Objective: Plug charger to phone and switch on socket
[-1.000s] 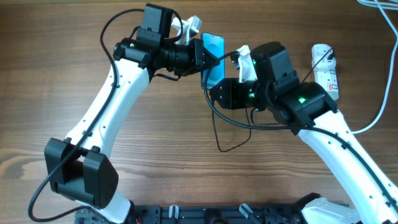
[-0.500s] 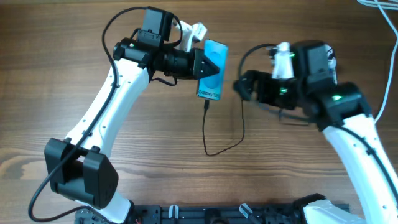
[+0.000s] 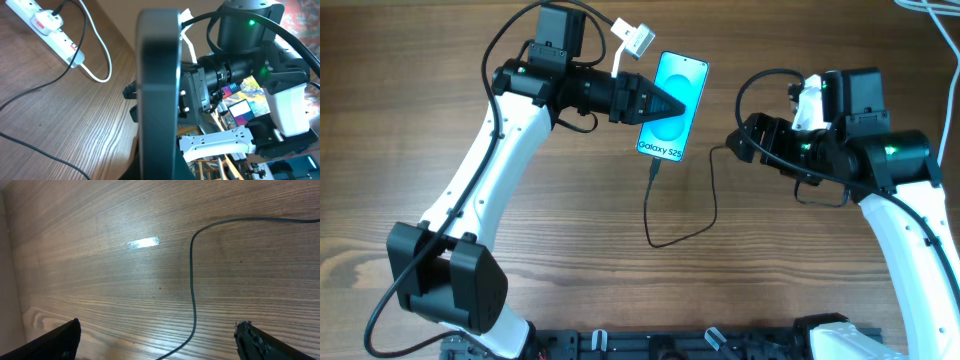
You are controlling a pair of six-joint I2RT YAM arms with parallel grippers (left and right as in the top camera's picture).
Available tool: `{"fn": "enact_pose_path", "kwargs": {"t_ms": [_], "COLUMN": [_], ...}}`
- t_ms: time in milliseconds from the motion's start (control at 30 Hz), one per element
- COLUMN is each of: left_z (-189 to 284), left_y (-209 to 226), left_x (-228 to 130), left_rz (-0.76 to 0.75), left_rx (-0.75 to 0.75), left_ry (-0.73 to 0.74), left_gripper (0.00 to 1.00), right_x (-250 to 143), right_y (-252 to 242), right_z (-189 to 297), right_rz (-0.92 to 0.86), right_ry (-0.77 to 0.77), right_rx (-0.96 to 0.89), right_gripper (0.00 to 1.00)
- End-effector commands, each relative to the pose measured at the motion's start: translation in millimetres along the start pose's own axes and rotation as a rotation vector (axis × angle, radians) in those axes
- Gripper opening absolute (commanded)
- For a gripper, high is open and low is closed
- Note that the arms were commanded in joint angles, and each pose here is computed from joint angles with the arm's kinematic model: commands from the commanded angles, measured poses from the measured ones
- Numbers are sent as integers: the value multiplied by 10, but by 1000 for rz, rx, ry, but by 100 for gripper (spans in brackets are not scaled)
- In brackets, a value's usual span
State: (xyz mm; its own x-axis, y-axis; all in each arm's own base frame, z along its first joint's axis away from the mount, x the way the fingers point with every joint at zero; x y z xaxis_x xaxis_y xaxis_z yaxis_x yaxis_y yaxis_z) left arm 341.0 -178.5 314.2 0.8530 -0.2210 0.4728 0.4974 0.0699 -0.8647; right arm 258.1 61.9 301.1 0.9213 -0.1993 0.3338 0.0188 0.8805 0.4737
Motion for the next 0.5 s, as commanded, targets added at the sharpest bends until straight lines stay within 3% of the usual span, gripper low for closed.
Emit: {"fn": "enact_pose_path", "kwargs": {"t_ms": [0,333,467], "left_z": [30,30,30], "left_y": [-94,-101,-28], "left_x": [7,46,57], "left_rz": [-48,-96,-38], "left_rx": [-55,-54,47], "left_ry": [1,-8,-28], "left_gripper": [4,4,4], "right_x": [12,11,7], "right_y": [33,33,32], "right_z": [101,101,101], "right_rz": [32,32,30], "right_ry": [-35,-34,-31], "right_rx": [7,8,6], "right_gripper": [100,100,100]}}
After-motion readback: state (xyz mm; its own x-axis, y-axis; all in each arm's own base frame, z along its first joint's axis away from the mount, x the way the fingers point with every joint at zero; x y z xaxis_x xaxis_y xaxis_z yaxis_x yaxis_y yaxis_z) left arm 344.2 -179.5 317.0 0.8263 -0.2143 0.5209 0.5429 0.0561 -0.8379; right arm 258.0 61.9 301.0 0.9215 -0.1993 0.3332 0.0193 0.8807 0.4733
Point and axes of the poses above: each gripper's point midway between its finger pads, its own z axis back along the fingers, its own y axis along the line the jaws close on, x = y × z, the point moved 10 cm from there along z, back along the fingers, and after that the axes turned 5 degrees about z, right-handed, at the moved point
